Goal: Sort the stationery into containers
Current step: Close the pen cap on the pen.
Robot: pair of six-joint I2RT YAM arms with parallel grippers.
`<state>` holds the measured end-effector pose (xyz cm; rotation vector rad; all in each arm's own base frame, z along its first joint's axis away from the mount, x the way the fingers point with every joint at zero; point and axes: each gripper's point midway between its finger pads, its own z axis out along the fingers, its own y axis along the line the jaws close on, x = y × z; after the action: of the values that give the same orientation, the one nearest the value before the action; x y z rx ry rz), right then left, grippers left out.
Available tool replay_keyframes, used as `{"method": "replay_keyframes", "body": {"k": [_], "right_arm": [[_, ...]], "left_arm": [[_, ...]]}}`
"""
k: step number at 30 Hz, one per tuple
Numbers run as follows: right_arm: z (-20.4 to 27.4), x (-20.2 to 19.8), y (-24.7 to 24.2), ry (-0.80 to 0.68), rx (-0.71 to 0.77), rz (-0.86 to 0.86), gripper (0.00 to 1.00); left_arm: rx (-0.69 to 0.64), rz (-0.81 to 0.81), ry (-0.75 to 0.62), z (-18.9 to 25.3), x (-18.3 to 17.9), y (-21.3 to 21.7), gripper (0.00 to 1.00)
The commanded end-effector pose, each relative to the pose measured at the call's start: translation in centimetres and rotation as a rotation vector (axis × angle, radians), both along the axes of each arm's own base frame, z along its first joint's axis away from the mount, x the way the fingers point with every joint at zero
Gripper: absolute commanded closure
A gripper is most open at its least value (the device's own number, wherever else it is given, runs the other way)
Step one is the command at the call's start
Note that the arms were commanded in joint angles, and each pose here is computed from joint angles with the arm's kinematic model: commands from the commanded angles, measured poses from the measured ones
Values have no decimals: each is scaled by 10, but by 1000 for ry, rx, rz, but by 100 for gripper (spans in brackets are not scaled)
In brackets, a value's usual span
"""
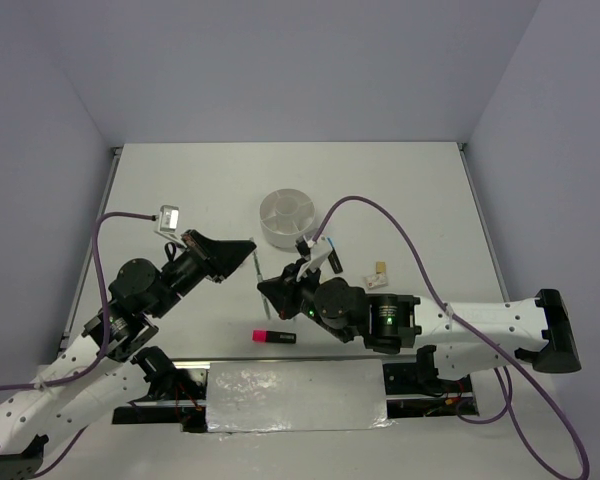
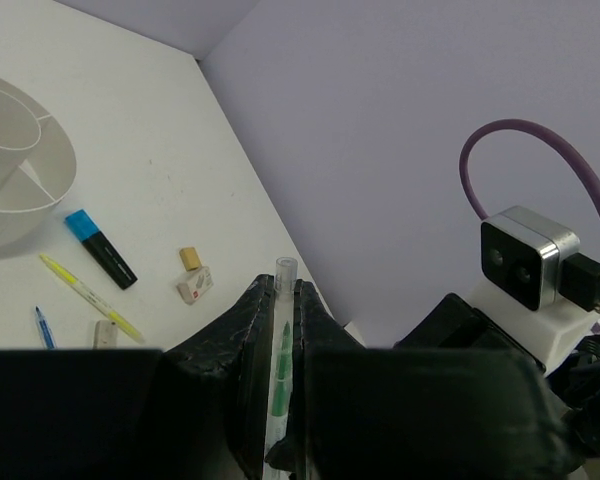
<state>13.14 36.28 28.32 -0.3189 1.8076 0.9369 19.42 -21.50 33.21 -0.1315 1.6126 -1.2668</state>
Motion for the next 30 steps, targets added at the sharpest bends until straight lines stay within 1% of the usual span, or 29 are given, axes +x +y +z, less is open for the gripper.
{"method": "replay_keyframes", "body": {"k": [1, 5, 6, 8, 11, 14, 15, 16, 17, 18, 19, 20, 23, 24, 26, 28, 29, 30], "right_arm": [[36, 14, -1, -36, 70, -48, 100], [50, 21, -3, -57, 80, -58, 100], [47, 22, -3, -63, 55, -61, 100], [54, 23, -4, -70, 57, -65, 100], [58, 26, -2, -85, 53, -64, 100], [61, 29, 1, -91, 52, -59, 100], [63, 29, 2, -96, 55, -54, 100], [64, 28, 2, -101, 55, -46, 100], [65, 28, 4, -103, 55, -41, 100], [64, 28, 4, -108, 47, -37, 100], [64, 27, 6, -109, 43, -30, 100], [63, 27, 6, -109, 39, -30, 100], [57, 27, 7, -99, 32, -29, 100], [57, 26, 7, -99, 36, -29, 100], [57, 26, 7, -98, 36, -23, 100], [54, 24, 8, -100, 30, -7, 100], [52, 20, 10, -102, 26, 19, 100], [60, 18, 14, -123, 51, 41, 98]], "left_arm": [[-36, -43, -41, 13, -8, -4, 100], [-10, -52, -48, 10, -8, -6, 100], [-4, -53, -50, 9, -8, -6, 100], [7, -52, -52, 8, -8, -6, 100], [16, -65, -60, 6, -8, -8, 95], [21, -97, -81, 6, -11, -13, 85], [24, -104, -86, 6, -11, -14, 75], [31, -113, -93, 6, -13, -16, 69], [37, -114, -93, 5, -12, -16, 59], [41, -117, -97, 6, -12, -16, 52], [48, -118, -100, 6, -12, -16, 48], [52, -120, -102, 6, -13, -17, 48], [60, -118, -110, 7, -13, -16, 52], [59, -119, -113, 8, -13, -16, 60], [61, -129, -122, 9, -15, -17, 85], [67, -139, -137, 10, -16, -18, 97], [70, -159, -149, 12, -19, -20, 100], [71, -169, -167, 14, -20, -21, 100]]}}
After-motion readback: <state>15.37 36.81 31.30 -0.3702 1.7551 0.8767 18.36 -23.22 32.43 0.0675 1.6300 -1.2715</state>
